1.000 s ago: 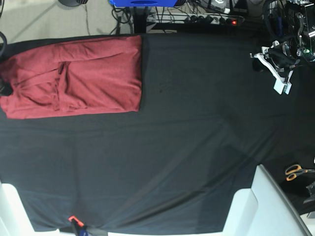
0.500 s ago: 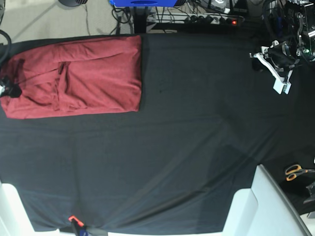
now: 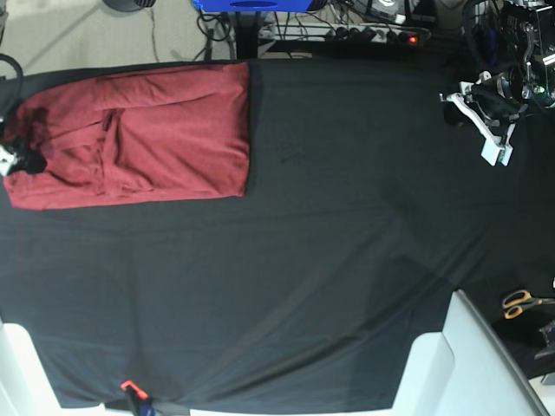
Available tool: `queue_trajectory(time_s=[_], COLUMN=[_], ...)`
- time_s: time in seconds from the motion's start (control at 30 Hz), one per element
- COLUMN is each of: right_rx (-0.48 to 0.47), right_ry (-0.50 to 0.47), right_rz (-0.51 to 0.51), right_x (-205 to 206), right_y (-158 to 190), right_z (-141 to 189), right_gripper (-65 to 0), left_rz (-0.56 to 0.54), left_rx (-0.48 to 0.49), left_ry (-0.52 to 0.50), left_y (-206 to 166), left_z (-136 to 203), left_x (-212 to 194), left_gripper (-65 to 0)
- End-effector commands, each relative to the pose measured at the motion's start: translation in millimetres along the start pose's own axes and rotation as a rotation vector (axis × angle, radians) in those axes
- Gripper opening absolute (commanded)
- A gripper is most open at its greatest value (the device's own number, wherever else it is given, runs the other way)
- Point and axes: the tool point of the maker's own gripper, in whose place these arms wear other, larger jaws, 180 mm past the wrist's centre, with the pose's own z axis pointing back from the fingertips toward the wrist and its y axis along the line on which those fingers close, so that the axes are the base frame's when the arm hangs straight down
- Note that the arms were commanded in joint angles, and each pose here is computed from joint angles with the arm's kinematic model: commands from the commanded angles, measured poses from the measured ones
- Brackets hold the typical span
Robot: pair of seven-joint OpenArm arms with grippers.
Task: Fold the T-shirt properly
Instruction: 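Lower the right gripper to the folded shirt's end and grasp it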
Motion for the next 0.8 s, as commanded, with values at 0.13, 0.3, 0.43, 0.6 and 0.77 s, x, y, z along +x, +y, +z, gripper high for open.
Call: queue_trajectory(time_s=[0.13,0.3,0.43,0.6,0.77], right_rx=[-0.08,-0.096,-0.096,-0.088,-0.066], right_ry=[0.177,0.184,0.184,0.18,0.173], right_rz=[0.009,0.023,0.023,0.025,0.032], right_x=[-46,-52,-52,-51,-45], right_y=[-18,-23,-23,-19,-9], right_z=[-1,4,4,1,-6], right_gripper=[-29.1,-29.3,-29.6,-48.5,-63.5], left_rz=[-0.015,-0.015,-0.015,-0.015,-0.015], left_rx=[0.002,0.002,0.002,0.002,0.002], left_ry=[-0.029,-0.029,-0.029,-0.029,-0.029], left_y=[3,3,3,3,3], left_z=[5,5,5,5,5], left_x=[11,11,11,11,11], left_gripper=[-65.0,-65.0,-65.0,-65.0,-65.0])
